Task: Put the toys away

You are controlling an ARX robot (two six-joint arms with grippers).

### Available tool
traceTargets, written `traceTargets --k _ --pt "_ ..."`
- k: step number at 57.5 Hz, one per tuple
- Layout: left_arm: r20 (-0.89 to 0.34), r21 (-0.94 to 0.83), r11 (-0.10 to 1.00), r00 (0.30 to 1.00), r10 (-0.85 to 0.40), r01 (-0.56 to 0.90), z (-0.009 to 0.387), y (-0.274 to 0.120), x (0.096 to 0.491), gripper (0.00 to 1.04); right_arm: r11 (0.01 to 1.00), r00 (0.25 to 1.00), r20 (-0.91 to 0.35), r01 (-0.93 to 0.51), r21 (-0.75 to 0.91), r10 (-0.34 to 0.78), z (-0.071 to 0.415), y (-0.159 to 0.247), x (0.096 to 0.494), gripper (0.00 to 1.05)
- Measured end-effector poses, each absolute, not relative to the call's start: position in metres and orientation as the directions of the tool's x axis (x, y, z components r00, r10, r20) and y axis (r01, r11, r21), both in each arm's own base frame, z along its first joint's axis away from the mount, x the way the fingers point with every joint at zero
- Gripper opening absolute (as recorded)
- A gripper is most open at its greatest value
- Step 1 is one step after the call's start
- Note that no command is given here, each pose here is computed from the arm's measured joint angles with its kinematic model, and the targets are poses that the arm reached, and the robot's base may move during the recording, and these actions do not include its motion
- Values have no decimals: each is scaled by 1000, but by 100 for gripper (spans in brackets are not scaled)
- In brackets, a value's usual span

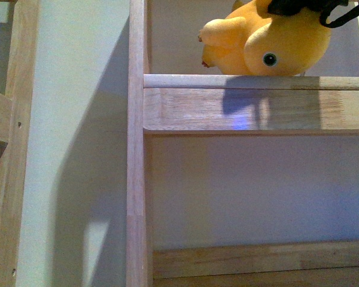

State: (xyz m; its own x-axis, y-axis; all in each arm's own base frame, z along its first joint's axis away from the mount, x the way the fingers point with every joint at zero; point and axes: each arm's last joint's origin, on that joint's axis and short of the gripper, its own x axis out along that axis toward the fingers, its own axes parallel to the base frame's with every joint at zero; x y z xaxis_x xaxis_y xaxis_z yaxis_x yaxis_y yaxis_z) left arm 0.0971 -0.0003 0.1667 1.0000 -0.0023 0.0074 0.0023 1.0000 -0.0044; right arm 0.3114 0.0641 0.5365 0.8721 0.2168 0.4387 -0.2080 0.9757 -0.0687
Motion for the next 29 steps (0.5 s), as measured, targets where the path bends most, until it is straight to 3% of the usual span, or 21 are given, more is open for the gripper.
traceTargets --k 29 --pt "7 -4 1000 1000 -2 2 167 0 97 98 934 874 418 -330 135 248 523 99 347 7"
